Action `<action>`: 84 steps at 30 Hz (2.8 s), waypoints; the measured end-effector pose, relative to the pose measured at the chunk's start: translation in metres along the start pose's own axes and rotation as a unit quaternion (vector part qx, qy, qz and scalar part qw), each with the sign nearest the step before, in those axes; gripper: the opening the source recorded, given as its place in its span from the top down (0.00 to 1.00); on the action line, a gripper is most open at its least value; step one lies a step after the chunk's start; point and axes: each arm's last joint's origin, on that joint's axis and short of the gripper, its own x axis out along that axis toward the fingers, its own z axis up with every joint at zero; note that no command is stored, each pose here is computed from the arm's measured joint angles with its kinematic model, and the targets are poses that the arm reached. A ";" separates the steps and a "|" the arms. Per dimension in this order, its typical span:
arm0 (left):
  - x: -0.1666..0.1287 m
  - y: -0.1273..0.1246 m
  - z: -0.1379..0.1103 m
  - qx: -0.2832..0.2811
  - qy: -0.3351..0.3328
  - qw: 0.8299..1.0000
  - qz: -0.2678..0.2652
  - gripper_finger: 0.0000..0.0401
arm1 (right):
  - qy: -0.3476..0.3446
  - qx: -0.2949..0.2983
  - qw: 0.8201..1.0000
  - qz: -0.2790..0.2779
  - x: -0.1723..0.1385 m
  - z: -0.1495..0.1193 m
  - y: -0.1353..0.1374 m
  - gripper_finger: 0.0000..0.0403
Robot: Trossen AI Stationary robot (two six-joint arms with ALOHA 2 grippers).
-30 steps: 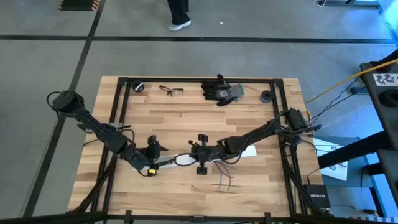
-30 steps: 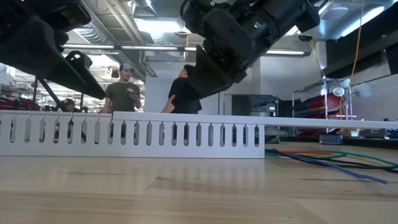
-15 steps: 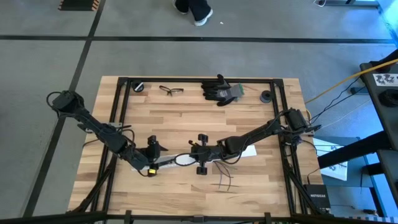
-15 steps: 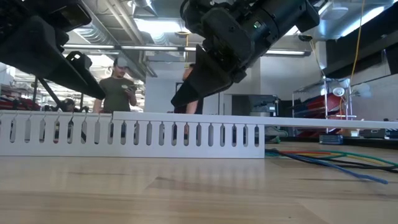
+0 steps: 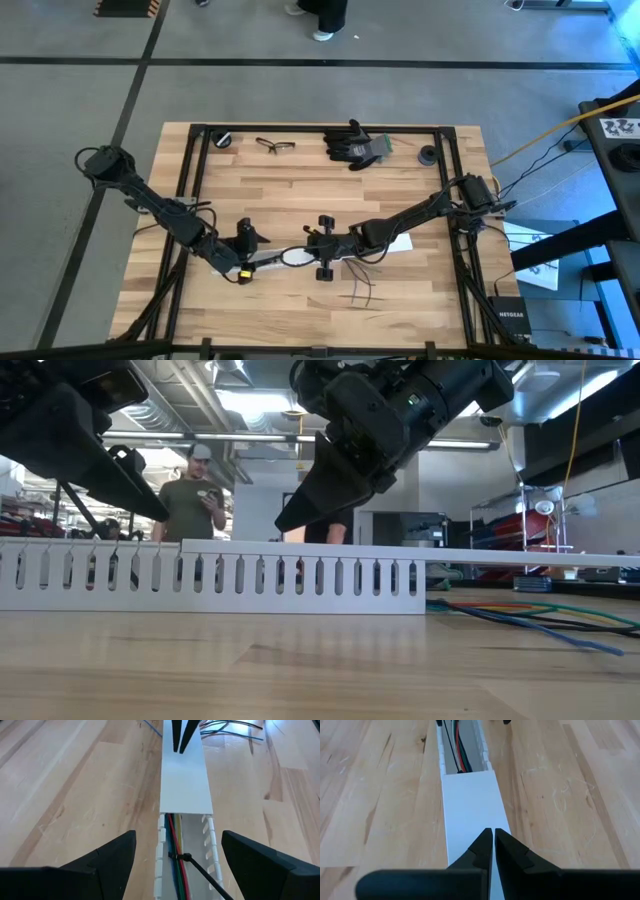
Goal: Ziptie cables
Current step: Close the cable duct
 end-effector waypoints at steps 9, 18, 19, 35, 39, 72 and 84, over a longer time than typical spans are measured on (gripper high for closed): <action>0.001 0.002 0.001 -0.003 -0.004 1.000 0.010 0.30 | 0.000 0.000 1.000 0.000 0.000 0.000 0.000 0.99; 0.002 0.003 0.002 -0.018 -0.005 1.000 0.015 0.30 | 0.000 0.000 1.000 0.000 0.000 0.000 0.000 0.99; 0.002 0.003 0.002 -0.020 -0.005 1.000 0.015 0.30 | 0.000 0.000 1.000 0.000 0.000 0.000 0.000 0.99; 0.001 0.002 0.001 -0.035 -0.004 0.999 0.012 0.30 | 0.000 0.000 1.000 0.000 0.000 0.000 0.000 0.99; -0.003 -0.005 0.005 -0.016 -0.011 1.000 -0.003 0.30 | 0.000 0.000 1.000 0.000 0.000 0.000 0.000 0.99; 0.037 -0.014 -0.010 0.010 0.022 1.000 -0.013 0.30 | -0.013 -0.036 0.998 0.043 0.010 0.000 -0.001 0.99; 0.056 -0.014 -0.018 -0.003 0.017 1.000 -0.007 0.34 | -0.006 -0.046 0.998 0.041 0.017 -0.006 0.000 0.99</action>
